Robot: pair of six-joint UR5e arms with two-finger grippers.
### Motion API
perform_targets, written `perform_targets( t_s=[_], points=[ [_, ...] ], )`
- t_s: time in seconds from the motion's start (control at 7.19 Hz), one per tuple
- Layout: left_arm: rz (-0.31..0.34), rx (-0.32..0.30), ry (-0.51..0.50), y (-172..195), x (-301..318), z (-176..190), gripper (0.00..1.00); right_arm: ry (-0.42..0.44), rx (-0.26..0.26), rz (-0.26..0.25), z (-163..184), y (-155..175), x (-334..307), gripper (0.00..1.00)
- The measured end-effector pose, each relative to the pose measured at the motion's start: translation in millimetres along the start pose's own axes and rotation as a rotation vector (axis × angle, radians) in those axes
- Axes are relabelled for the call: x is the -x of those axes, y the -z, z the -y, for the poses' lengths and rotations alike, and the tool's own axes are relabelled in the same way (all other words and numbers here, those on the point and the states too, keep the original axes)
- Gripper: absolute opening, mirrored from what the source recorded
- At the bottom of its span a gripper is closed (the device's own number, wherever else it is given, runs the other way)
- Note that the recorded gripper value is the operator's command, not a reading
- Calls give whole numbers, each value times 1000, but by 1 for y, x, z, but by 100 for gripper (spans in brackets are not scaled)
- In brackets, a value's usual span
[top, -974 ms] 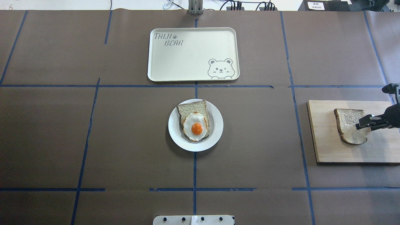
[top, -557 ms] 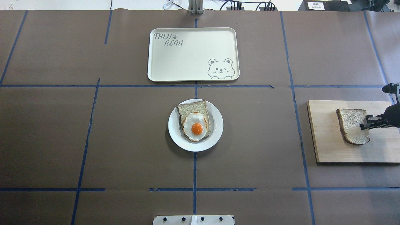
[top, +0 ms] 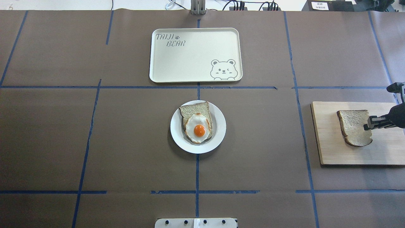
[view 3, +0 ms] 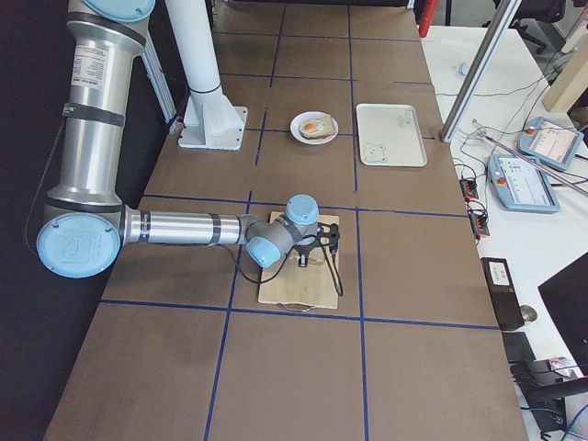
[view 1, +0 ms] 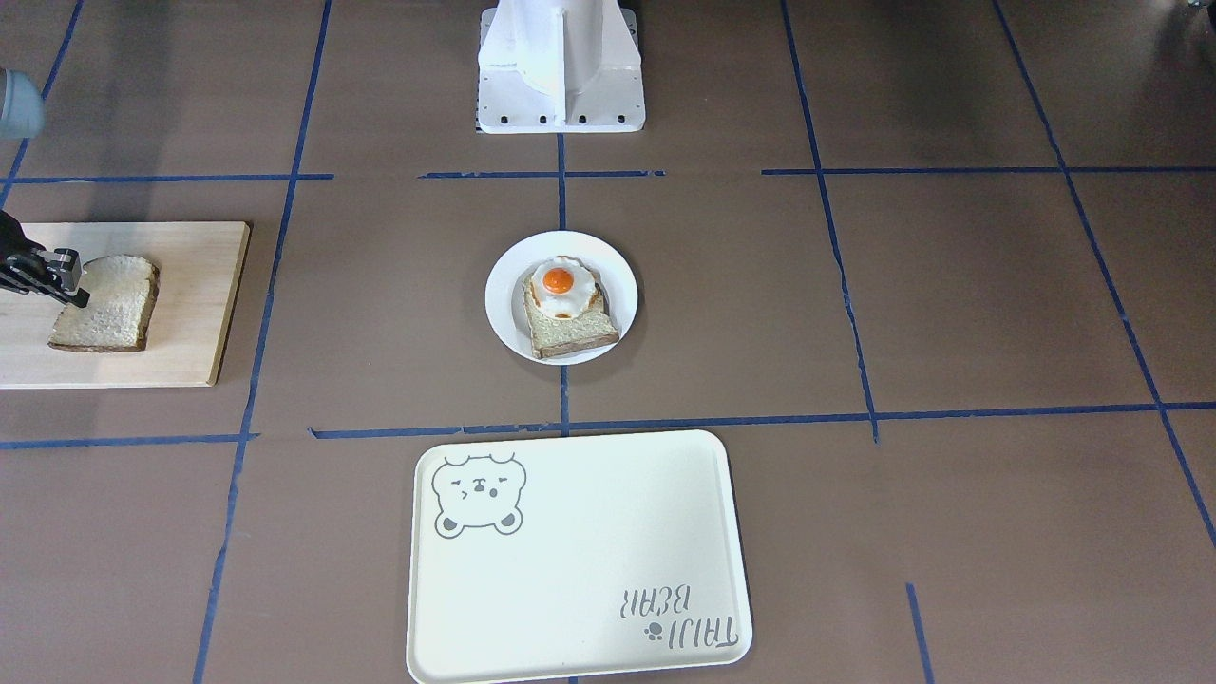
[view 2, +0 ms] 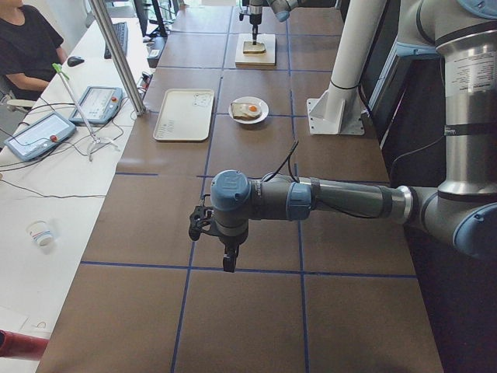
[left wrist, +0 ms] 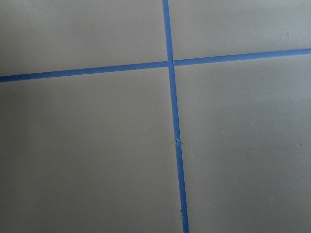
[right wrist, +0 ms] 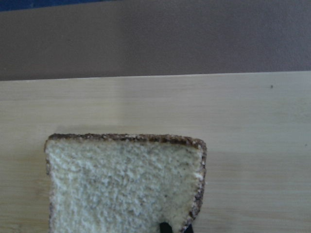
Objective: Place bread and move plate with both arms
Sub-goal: 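Lift the bread slice with the right gripper and lay it on the egg toast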
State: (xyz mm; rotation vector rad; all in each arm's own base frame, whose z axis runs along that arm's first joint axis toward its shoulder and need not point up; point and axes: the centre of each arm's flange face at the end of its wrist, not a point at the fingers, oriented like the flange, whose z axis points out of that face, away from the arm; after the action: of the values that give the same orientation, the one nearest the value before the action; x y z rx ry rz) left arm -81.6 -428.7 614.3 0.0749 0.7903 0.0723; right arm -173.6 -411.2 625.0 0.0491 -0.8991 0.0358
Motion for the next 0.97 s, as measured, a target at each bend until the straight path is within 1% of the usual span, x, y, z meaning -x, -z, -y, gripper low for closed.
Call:
perform_targets(
  t_s=[0.14,0.42,0.56,0.7,0.84,0.97],
  points=[
    [0,-2,-2,1,-1,0,100,21,-16,25,-1,13,14,0],
    [1,-3,-3,2,-2,0,100,50,-41,103,1,47,47,0],
    [1,-3,-3,1,-1,0,100,40,-63,149,4,69,68,0],
    [1,0,0,1,-1,0,100,12,-89,198,13,89,96,0],
    [1,2,2,1,-1,0,100,-27,-113,254,30,105,134,0],
    [0,4,3,0,0,0,100,-68,-126,318,48,118,179,0]
  ],
)
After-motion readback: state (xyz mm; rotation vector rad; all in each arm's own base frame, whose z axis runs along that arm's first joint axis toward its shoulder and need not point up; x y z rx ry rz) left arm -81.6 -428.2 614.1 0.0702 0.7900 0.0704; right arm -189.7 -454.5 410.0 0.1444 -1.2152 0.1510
